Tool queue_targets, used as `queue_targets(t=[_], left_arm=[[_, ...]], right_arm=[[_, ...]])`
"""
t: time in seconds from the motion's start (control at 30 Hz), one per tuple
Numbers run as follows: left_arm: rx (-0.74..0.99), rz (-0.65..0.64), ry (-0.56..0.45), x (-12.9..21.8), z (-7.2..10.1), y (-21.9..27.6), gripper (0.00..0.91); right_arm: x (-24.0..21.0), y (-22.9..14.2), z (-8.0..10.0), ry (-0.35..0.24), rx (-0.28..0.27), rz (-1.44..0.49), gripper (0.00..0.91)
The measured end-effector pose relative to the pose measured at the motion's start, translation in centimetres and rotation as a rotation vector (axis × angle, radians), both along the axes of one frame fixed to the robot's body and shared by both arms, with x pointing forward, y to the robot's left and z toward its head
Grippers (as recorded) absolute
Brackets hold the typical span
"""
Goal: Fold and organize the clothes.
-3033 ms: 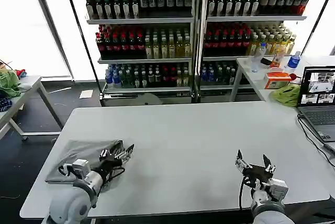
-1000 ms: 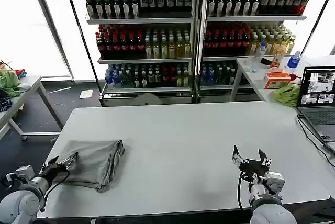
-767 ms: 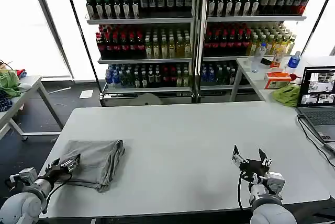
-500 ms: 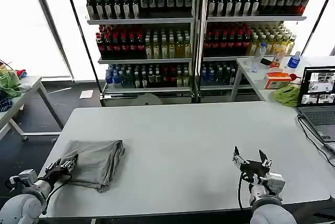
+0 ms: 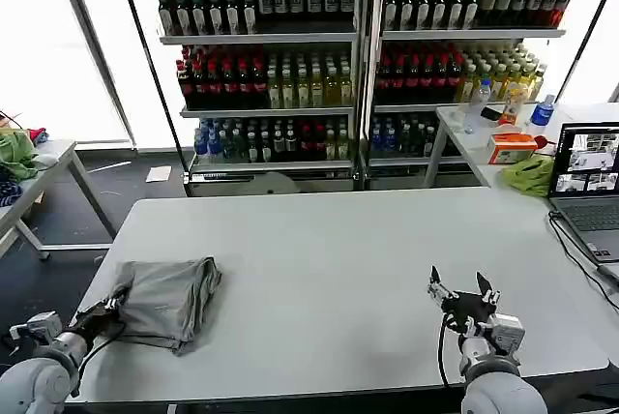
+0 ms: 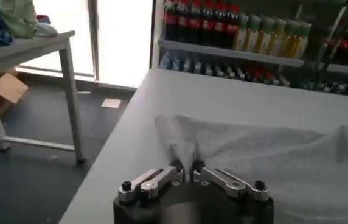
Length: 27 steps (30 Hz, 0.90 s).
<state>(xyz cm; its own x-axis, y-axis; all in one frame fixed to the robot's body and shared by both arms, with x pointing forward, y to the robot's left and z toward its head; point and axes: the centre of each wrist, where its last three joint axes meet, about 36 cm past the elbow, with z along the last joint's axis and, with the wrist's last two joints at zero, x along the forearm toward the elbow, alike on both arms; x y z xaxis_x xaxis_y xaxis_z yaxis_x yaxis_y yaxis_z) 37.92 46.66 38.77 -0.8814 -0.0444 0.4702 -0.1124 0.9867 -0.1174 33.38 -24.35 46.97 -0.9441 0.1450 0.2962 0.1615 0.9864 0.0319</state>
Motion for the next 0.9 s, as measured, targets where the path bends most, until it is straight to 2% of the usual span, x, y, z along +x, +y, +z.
queue_targets(t=[0.2,0.53,0.73,0.9], left_arm=[[0.036,0.045,-0.037,-0.3,2.3,1.6,0.000],[0.114,0.129,-0.133,-0.9,8.2,4.7,0.000],[0.138,0.115,-0.171,-1.2,9.7,4.1,0.000],[0.149,0.086,-0.176,-1.4,9.2,1.9,0.000]], right_arm=[[0.4,0.1,0.0,-0.001,0.001,0.007,0.907],[0.9,0.1,0.0,-0.003,0.008,0.014,0.907],[0.9,-0.1,0.0,-0.002,0.008,0.009,0.907],[0.7,-0.2,-0.2,0.001,0.008,0.001,0.907]])
